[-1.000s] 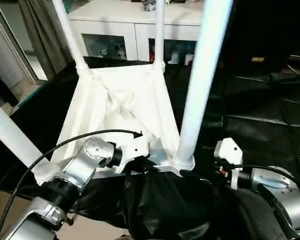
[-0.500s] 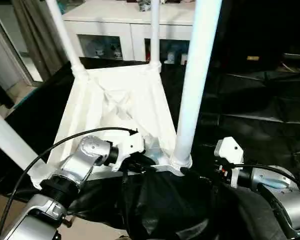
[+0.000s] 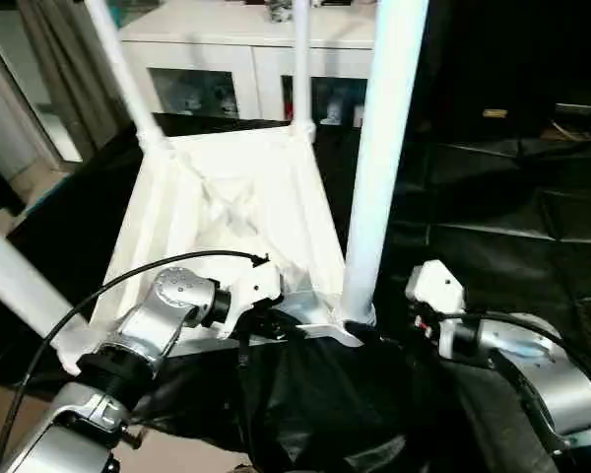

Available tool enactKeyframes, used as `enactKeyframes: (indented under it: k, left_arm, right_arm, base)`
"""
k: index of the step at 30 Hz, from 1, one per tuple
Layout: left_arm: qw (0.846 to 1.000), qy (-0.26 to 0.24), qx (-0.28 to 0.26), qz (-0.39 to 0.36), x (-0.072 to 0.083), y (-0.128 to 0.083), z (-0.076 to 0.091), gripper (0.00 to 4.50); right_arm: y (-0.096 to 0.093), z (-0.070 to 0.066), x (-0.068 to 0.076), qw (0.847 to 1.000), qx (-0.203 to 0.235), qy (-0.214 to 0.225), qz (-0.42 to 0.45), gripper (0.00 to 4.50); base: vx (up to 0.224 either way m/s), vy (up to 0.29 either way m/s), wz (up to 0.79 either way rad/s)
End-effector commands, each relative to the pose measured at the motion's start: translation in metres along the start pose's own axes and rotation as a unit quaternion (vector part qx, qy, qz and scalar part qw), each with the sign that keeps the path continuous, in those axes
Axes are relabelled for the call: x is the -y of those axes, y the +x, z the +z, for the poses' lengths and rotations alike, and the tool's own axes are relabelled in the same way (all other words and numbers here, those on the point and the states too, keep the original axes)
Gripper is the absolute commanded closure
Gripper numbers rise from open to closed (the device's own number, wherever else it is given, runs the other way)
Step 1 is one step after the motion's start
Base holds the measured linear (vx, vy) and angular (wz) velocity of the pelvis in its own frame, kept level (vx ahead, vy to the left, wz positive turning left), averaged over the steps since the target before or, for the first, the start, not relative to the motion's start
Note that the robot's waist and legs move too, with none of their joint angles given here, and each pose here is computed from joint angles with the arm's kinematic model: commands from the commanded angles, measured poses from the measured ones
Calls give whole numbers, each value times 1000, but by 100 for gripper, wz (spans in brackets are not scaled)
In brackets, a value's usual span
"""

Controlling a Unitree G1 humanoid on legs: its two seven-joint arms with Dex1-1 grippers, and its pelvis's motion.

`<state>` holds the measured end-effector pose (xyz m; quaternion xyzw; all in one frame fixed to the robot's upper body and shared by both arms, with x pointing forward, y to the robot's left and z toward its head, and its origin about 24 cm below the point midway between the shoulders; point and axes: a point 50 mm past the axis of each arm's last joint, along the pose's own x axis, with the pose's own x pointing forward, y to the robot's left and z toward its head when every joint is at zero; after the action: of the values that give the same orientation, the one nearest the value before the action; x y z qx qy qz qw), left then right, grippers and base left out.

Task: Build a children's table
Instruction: Rotate leg to tighten

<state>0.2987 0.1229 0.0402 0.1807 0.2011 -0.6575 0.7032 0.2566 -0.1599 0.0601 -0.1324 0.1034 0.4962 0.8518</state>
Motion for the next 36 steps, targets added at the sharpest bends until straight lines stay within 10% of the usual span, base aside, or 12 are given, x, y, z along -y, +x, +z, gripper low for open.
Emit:
enactKeyframes:
  k: [1, 22, 31, 36]
  left_arm:
    - [1000, -20, -19, -1, 2, 0, -11, 450]
    - [994, -45, -27, 92, -13, 4, -10, 450]
    - [969, -93, 34, 228, -45, 34, 34, 450]
    - [974, -66, 45, 211, -39, 57, 52, 450]
  right_arm:
    - [3, 3, 0, 1000, -2, -16, 12, 47]
    - [10, -18, 2, 999, -23, 40, -29, 200]
    - [42, -43, 18, 952, -56, 151, -260, 225]
    - [75, -20, 6, 964, -7, 157, -216, 179]
  base:
    - [0, 0, 0]
    - [0, 0, 0]
    - [0, 0, 0]
    - [0, 0, 0]
